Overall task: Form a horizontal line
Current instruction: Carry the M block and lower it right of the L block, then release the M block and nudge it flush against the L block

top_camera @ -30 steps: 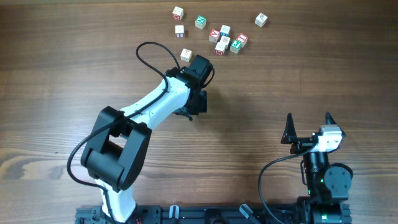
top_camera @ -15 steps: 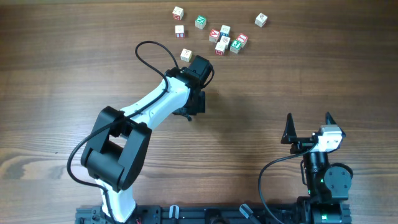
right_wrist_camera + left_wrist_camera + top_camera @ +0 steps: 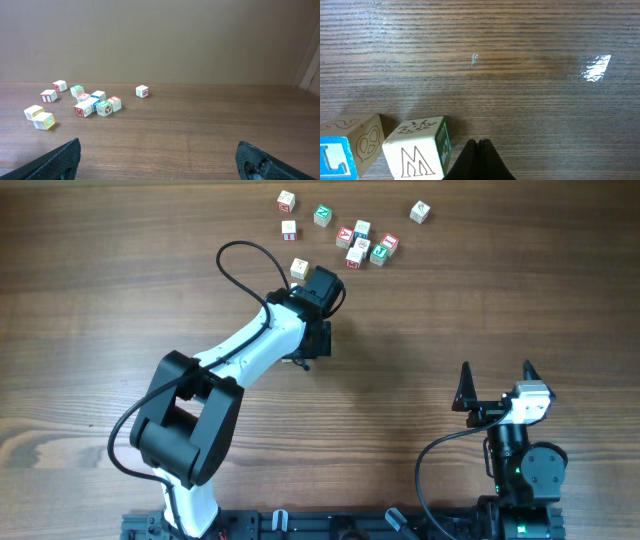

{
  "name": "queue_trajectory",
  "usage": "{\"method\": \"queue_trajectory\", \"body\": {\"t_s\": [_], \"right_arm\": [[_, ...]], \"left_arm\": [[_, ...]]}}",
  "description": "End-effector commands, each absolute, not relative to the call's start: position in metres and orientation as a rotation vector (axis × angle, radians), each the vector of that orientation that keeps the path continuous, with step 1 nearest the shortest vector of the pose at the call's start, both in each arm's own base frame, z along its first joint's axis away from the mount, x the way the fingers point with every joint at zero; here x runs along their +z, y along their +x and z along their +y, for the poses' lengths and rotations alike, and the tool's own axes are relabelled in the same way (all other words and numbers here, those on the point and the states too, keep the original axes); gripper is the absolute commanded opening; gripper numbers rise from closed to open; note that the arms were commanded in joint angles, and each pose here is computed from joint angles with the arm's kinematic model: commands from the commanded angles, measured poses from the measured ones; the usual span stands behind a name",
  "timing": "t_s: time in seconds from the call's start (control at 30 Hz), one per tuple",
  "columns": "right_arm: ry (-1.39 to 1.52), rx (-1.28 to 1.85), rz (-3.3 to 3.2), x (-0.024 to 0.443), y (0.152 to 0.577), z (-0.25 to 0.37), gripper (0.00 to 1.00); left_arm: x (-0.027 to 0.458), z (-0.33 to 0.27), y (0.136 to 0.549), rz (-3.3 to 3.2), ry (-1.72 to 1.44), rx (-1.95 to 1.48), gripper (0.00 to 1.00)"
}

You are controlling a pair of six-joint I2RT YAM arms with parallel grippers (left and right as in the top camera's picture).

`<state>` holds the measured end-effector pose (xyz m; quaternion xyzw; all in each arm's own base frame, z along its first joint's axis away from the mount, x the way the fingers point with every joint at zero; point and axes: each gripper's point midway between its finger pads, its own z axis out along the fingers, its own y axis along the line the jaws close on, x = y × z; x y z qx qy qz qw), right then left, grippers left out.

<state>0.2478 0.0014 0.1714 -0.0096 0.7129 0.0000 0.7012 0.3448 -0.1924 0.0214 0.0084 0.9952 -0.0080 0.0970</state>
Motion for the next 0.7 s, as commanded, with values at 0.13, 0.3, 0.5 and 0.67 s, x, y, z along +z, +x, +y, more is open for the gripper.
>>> {"method": "queue_trajectory", "body": {"t_s": [0.13,0.3,0.5,0.67], "right_arm": [[-0.037,-0.003,1.581,0.173,0.248,0.003,1.0],[-0.037,-0.003,1.581,0.173,0.248,0.003,1.0],[-0.037,-0.003,1.581,0.173,0.248,0.003,1.0],[-0.037,-0.003,1.581,0.173,0.248,0.003,1.0]], "left_arm": [[0.021,-0.177,0.347,2.936,0.104,0.12,0.04],[0.022,-0.162,0.35,2.924,0.076,0.199,0.04],[0.022,-0.156,0.354,2.922,0.049,0.197,0.04],[0.021,-0.165,0.351,2.945,0.054,0.127,0.04]]}}
